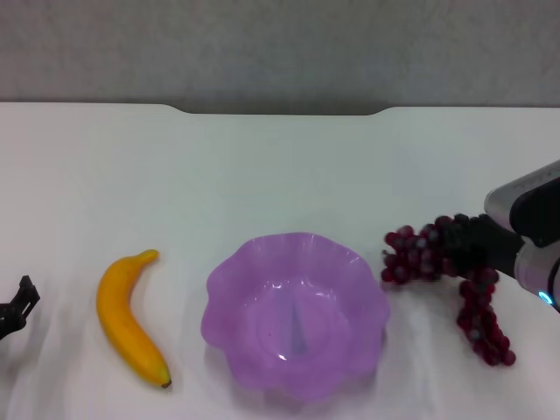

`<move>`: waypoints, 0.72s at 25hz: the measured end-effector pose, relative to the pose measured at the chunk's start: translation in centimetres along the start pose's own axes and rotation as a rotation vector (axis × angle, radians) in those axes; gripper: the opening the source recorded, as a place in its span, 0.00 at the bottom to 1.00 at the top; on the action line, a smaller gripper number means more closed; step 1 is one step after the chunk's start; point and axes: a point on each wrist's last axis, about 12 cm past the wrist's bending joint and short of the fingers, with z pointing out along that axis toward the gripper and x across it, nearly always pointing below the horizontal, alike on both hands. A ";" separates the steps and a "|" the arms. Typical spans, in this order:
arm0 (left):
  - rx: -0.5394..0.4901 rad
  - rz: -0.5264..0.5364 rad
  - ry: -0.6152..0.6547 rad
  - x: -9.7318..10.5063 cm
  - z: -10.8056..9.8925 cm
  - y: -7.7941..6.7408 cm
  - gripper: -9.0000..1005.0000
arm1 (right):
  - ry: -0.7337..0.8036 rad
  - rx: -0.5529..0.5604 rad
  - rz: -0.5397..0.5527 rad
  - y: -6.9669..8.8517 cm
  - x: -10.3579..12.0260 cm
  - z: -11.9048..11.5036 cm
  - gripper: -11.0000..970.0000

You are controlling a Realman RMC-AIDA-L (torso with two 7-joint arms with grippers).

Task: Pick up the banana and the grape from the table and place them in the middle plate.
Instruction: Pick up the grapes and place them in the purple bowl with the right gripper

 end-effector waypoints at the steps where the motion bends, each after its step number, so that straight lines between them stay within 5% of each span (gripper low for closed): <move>1: -0.001 0.000 0.001 0.0 0.0 0.0 0.88 | -0.017 -0.004 -0.003 0.2 -0.1 -0.1 0.15; 9: -0.005 -0.001 0.003 0.2 -0.2 0.2 0.88 | -0.205 0.017 -0.044 0.7 -1.6 -1.8 0.14; 18: -0.002 0.000 -0.001 0.0 -0.1 0.1 0.88 | -0.419 -0.014 -0.125 3.0 -4.2 -2.6 0.14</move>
